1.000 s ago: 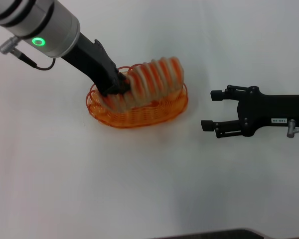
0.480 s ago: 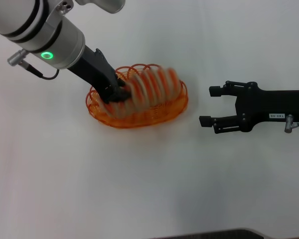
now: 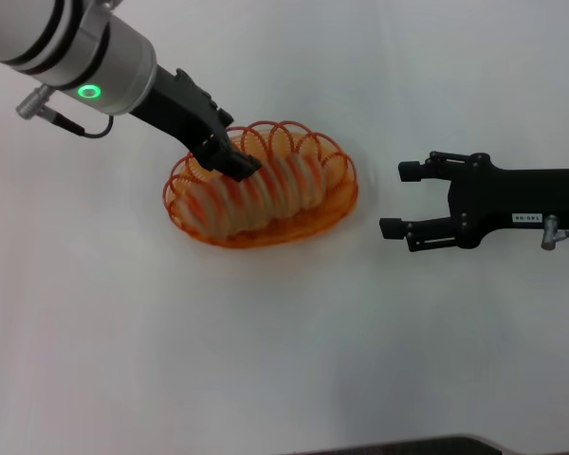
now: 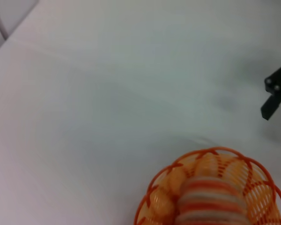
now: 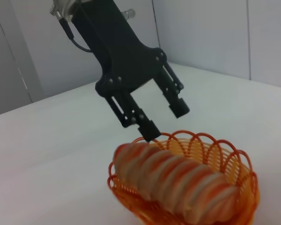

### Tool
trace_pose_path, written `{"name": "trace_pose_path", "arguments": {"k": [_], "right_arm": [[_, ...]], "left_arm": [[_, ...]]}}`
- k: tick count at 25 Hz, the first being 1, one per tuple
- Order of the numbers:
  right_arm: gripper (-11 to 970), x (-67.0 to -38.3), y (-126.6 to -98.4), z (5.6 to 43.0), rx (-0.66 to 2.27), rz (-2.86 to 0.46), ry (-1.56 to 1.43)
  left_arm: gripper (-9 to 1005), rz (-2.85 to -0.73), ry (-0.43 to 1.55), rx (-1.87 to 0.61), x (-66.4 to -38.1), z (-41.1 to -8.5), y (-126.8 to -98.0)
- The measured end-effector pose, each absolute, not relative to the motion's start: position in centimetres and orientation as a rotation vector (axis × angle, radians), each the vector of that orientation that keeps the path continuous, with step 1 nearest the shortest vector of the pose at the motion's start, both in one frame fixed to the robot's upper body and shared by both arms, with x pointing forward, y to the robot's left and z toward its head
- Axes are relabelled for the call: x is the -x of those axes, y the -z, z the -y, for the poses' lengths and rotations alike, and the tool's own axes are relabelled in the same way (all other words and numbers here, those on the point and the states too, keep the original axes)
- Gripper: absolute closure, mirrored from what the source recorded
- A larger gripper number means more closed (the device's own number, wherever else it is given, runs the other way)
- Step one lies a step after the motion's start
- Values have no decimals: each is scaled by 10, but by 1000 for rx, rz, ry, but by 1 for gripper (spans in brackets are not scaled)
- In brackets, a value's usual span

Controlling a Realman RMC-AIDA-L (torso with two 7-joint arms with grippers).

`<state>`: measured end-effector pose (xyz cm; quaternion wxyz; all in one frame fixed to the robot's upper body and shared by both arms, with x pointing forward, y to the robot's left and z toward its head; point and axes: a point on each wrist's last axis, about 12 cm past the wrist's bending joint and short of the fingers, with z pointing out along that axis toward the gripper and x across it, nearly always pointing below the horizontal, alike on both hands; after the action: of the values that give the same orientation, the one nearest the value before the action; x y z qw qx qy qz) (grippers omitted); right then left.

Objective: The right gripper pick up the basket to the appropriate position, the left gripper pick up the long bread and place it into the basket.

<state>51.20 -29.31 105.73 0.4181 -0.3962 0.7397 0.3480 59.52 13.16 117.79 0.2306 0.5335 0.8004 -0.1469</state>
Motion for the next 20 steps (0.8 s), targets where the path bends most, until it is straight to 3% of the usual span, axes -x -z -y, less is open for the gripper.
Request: {"name": "trace_pose_path", "arguments": {"k": [7, 13, 20], "right_arm": [[17, -514, -1058, 293, 995, -1856, -866], [17, -516, -1059, 295, 987, -1866, -858], [17, -519, -1059, 295, 1010, -1909, -852]], "left_arm": [[244, -2124, 554, -1235, -596, -168, -1181], [150, -2077, 700, -1088, -580, -213, -1161], [153, -2098, 866, -901, -546, -275, -1129]]}}
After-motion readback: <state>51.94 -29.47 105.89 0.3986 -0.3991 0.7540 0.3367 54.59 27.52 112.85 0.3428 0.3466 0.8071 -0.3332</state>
